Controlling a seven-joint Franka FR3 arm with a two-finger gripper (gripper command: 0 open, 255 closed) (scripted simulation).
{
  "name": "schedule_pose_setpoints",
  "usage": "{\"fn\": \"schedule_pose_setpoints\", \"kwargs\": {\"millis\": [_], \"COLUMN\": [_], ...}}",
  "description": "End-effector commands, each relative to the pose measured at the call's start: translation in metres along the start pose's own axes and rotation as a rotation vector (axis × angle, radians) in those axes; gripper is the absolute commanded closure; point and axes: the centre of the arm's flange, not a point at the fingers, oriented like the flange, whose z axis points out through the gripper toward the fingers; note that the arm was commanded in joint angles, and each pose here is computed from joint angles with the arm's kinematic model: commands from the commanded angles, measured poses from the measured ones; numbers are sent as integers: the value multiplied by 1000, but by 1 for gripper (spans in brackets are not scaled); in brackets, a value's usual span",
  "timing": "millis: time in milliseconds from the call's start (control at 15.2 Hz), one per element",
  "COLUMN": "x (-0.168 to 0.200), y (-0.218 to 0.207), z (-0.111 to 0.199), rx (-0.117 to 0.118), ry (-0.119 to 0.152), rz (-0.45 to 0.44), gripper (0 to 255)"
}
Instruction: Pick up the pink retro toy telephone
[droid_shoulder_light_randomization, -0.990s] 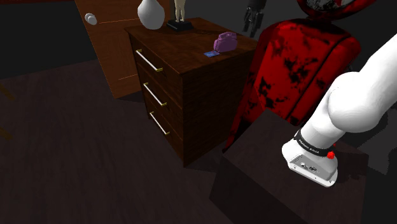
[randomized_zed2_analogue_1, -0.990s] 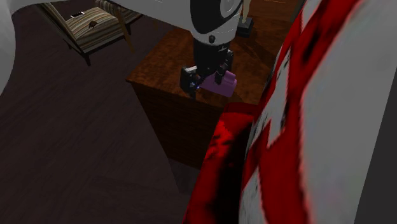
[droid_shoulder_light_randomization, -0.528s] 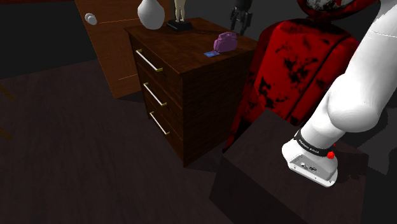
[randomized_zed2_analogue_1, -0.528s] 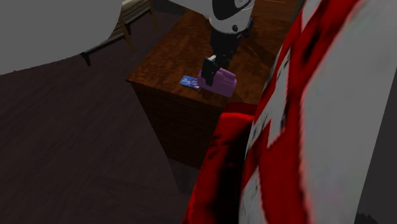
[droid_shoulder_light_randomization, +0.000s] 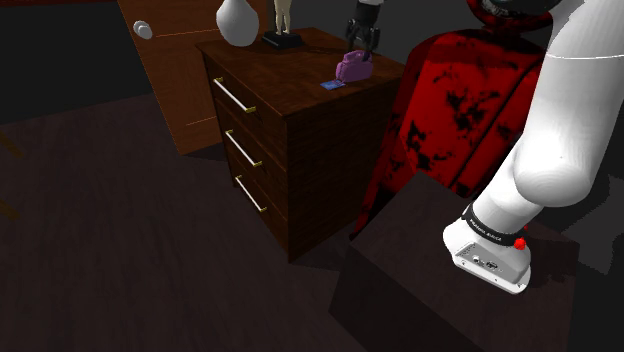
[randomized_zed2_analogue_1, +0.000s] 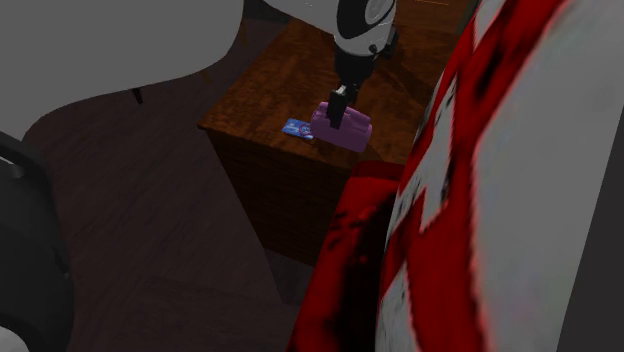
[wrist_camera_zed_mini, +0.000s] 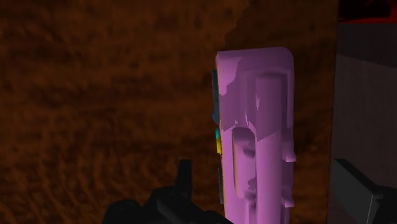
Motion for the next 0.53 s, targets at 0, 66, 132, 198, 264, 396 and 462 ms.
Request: {"fn": "schedule_pose_setpoints", "kwargs": {"millis": [0,66,132,198,264,396,462], "x": [-1,-1,-1,-1,-1,-1,-1], "y": [0,0,0,0,0,0,0], "z": [10,15,18,18,18,18,18], "rx": [-1,-1,-1,-1,-1,-1,-1], "ry": [0,0,0,0,0,0,0], "rz": [-2,-2,-2,-2,-2,-2,-2], "gripper": [0,0,0,0,0,255,255]}}
